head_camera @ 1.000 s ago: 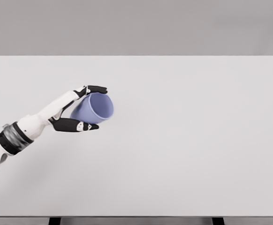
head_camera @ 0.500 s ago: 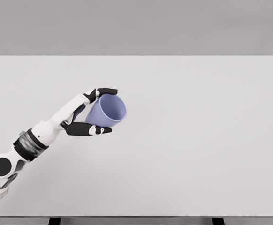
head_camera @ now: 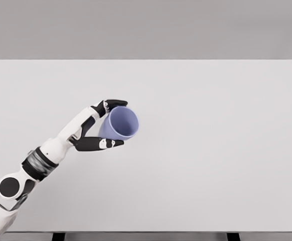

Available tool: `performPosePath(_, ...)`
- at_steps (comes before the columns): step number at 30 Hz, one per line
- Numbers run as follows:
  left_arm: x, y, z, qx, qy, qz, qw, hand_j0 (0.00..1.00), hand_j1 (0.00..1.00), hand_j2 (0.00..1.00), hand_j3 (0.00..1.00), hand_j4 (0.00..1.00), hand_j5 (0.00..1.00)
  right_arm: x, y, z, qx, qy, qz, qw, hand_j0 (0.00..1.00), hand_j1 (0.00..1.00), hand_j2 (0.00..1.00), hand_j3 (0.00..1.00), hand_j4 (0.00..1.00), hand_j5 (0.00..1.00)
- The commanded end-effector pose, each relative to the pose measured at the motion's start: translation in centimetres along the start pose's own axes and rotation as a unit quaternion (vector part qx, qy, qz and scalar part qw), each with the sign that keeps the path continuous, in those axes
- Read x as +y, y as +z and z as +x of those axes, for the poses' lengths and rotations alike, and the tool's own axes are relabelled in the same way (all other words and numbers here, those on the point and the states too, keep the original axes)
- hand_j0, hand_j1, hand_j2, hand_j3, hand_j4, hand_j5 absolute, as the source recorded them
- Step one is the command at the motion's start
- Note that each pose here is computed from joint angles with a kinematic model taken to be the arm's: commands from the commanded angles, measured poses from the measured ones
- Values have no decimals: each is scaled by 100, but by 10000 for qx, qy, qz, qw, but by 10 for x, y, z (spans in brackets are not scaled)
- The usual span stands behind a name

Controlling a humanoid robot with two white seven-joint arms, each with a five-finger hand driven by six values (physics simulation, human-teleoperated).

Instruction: Flip the cup with left arm and place it on the table

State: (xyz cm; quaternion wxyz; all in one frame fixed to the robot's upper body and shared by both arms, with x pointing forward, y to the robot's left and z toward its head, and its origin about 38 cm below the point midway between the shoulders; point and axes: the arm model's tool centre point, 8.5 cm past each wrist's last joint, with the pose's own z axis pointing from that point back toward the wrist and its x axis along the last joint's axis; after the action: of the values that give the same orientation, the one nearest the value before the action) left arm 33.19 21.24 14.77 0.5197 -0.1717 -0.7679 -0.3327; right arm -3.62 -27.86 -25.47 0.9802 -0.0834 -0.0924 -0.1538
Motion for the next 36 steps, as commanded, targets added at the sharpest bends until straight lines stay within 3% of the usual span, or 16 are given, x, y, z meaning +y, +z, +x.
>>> performPosePath(1, 0, -2, 1, -35, 92, 59, 9999, 81, 81, 81, 81, 81, 81, 0, 0, 0, 0, -4, -1, 10000, 100, 100, 100, 100, 100, 100)
performPosePath(36, -16, 12, -26, 298, 426, 232, 9984, 84, 84, 84, 84, 84, 84, 0, 0, 0, 0, -4, -1, 10000, 100, 100, 100, 100, 100, 100)
